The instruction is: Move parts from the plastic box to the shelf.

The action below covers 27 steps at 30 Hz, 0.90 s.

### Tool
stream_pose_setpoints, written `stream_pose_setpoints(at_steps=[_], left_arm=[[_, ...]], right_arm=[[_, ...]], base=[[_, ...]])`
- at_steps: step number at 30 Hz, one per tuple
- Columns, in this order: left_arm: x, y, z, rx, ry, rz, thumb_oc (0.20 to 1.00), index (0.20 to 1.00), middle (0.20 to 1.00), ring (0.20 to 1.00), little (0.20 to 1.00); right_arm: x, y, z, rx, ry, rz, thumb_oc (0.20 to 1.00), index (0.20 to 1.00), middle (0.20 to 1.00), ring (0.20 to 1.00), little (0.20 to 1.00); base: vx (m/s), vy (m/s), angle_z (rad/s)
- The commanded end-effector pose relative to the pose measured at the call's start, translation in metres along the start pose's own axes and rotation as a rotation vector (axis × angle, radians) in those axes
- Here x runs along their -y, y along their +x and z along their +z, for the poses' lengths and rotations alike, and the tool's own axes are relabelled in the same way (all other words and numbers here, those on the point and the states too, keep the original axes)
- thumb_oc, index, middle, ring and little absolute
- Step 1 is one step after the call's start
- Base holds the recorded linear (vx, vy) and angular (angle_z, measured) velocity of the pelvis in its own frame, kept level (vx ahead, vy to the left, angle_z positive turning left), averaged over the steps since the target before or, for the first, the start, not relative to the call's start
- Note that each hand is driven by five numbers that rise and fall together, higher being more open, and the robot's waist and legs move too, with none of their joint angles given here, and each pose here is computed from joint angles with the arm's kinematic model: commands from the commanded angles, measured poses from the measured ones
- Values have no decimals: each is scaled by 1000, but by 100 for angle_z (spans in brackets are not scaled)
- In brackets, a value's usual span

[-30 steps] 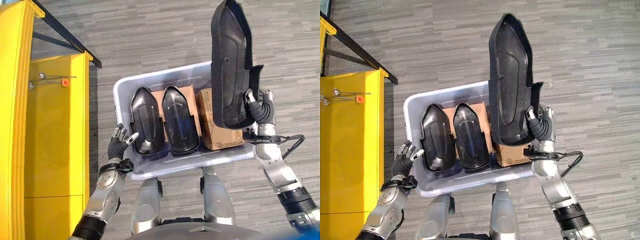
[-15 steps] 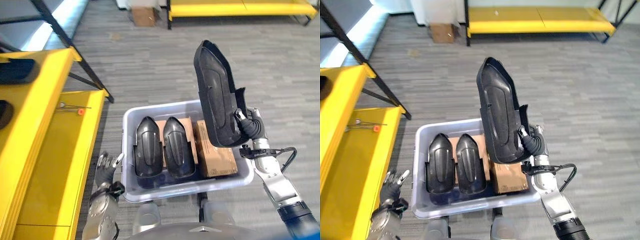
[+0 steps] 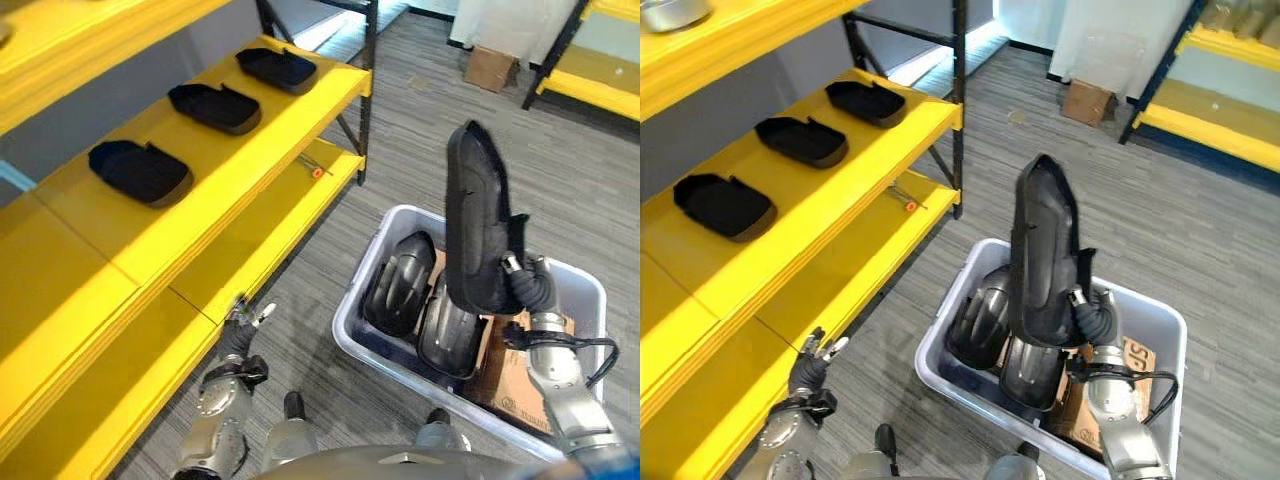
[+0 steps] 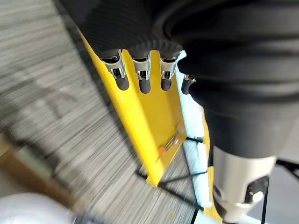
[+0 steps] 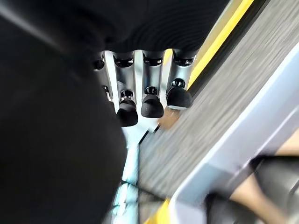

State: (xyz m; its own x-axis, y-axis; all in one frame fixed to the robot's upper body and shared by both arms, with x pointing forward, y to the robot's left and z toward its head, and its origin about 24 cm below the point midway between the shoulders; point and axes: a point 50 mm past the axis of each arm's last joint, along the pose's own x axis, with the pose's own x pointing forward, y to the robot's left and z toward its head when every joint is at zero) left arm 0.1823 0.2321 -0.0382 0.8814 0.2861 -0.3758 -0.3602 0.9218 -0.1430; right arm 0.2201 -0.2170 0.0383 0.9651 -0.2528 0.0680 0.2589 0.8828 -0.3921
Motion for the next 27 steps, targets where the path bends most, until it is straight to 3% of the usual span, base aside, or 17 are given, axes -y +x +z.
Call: stream_pose_setpoints(at_steps=[1,9,13,20,27], left_arm=[[-5,-5,21,123,-12,42,1000,1000,1000,1000,1000],[-17,-3,30,154,32,97,1000,1000,1000,1000,1000],[-1,6,36,169,58,33,1000,1000,1000,1000,1000],[14,4,26,139,39,-16,1000,1000,1000,1000,1000],[11,1,23,140,47,0,1000,1000,1000,1000,1000]], right_arm=[[14,28,54,269,14,-22,200,200,200,200,200],[-3,32,65,291,71,10,200,200,200,200,200],[-2,33,62,281,70,11,200,200,200,200,200],[5,25,52,245,114,8,200,200,200,200,200],[9,24,47,226,123,5,200,200,200,200,200]], base=[[38,180,35],[69,313,36],[134,151,89],[149,-92,116],[83,-155,9]])
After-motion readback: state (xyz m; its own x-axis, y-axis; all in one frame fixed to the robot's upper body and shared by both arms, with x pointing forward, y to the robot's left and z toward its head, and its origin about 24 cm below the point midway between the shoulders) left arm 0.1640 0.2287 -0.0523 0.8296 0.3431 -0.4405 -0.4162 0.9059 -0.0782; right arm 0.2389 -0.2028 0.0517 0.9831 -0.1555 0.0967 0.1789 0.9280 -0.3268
